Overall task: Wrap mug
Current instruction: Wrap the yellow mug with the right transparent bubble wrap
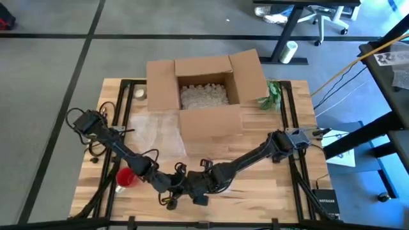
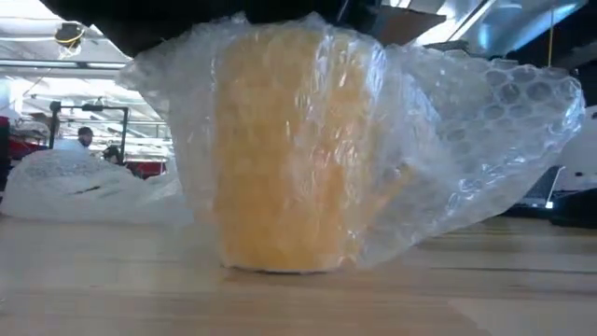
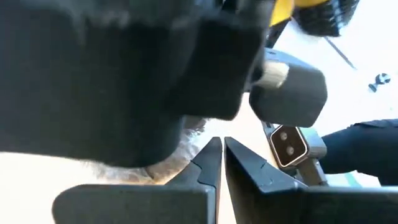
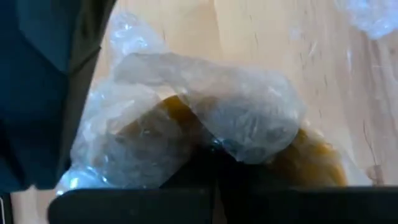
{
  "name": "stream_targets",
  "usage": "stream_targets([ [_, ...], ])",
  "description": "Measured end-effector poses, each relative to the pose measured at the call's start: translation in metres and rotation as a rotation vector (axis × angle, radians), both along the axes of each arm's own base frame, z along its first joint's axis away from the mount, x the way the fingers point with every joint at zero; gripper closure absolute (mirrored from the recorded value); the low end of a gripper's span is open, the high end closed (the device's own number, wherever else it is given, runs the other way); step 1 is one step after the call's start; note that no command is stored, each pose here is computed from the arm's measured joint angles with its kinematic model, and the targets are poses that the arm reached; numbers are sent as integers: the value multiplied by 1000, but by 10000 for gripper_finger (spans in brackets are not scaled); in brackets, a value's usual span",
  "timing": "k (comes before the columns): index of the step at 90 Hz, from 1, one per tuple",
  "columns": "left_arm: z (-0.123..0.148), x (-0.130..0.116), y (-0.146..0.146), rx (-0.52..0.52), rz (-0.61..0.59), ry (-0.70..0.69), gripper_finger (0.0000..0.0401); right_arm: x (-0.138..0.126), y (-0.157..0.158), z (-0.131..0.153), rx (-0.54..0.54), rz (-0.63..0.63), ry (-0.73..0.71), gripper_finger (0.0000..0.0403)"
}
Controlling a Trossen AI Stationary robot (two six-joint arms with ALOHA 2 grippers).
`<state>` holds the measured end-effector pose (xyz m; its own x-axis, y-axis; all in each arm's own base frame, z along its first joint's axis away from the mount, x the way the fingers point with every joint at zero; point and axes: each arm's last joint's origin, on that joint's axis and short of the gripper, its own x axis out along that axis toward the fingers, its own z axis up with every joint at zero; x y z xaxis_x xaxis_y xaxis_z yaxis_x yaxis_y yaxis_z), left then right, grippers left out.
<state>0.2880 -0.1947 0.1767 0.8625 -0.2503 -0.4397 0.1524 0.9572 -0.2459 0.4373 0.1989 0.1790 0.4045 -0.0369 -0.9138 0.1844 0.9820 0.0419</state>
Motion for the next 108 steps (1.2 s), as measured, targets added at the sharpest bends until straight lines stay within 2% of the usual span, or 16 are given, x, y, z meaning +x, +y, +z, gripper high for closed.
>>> stream_targets([
  [12, -1, 0, 2, 33, 32, -3, 401, -5, -5, 18, -40, -22, -34, 403],
  [27, -5, 0, 6, 56, 45, 32, 401, -16, -6, 53, -18, -52, -92, 403],
  [36, -4, 3, 8, 60, 58, 24, 401, -24, -1, 62, -18, -56, -90, 403],
  [49, -4, 4, 11, 62, 68, 24, 401, -43, 2, 75, -20, -98, -33, 403],
  [57, -4, 5, 12, 68, 67, 22, 401, -61, 4, 80, -74, -160, 34, 403],
  [76, -3, 8, 16, 66, 80, 14, 401, -92, 23, 74, -135, -237, 135, 403],
  [93, 2, 8, 15, 51, 69, -17, 401, -110, 32, 32, -154, -334, 194, 403],
  [101, 9, 6, 16, 46, 62, -40, 401, -115, 36, 10, -138, -363, 160, 403],
  [108, 16, 5, 17, 46, 58, -57, 401, -114, 38, -1, -151, -381, 75, 403],
])
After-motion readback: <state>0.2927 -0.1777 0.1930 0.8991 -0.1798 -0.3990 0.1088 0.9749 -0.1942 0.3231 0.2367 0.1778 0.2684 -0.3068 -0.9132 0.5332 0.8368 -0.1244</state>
